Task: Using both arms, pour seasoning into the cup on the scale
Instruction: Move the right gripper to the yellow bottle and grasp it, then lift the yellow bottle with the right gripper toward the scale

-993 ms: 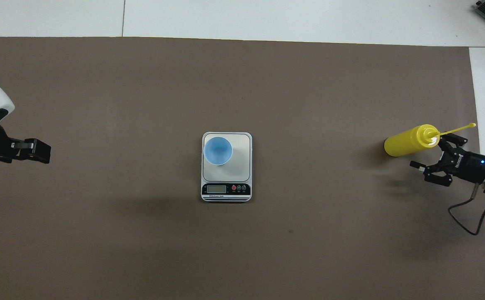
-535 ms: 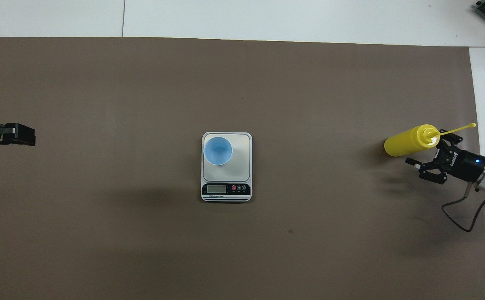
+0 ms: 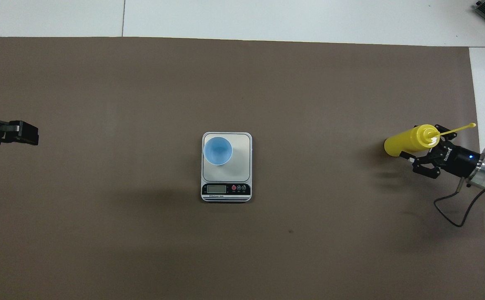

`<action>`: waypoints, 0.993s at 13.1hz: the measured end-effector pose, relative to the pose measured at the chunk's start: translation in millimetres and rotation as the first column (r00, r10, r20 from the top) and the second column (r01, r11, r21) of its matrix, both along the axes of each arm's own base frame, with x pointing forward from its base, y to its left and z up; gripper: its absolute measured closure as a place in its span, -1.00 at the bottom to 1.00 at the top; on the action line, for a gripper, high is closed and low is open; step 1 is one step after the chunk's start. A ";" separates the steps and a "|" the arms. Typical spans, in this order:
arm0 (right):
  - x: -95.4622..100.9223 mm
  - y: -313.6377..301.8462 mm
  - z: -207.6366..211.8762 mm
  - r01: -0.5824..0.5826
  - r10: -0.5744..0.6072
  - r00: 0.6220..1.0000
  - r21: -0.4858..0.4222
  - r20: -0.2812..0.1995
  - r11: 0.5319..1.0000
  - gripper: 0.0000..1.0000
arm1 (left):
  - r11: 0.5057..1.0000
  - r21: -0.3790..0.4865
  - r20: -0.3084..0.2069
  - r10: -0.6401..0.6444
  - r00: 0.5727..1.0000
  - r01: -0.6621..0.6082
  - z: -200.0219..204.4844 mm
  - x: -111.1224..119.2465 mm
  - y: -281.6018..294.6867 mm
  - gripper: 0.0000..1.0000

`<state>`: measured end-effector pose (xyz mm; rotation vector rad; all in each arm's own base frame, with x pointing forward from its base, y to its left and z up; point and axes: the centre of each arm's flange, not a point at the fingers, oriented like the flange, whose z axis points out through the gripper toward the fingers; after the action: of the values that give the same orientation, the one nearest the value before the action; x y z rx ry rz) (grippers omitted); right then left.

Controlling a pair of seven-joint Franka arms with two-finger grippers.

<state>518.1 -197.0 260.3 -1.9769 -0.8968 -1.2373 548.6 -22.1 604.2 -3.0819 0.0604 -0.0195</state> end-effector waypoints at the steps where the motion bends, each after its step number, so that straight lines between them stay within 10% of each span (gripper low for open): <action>1: 0.3 0.8 0.0 -0.001 0.001 1.000 0.000 0.000 1.000 -0.99 | 1.000 -0.002 -0.006 0.014 1.000 -0.014 4.7 5.3 8.6 -0.41; 6: 3.1 5.9 0.4 -0.009 0.009 1.000 -0.003 0.001 1.000 -0.27 | 1.000 -0.007 -0.081 -0.001 0.997 0.001 4.8 25.1 -7.9 -0.42; 8: 4.0 7.8 0.6 -0.012 0.012 1.000 -0.003 0.001 1.000 -0.17 | 1.000 -0.007 -0.097 0.000 0.995 -0.001 -0.3 25.1 -7.9 -0.92; 13: 20.4 33.8 7.0 -0.058 0.059 0.998 -0.024 0.014 0.998 0.10 | 1.000 -0.009 -0.083 0.007 0.997 -0.008 -14.8 27.4 -2.4 -1.00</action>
<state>538.5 -163.2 267.3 -1.9483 -0.9737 -1.2144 576.0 -24.5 589.4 -3.0916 0.0523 0.1085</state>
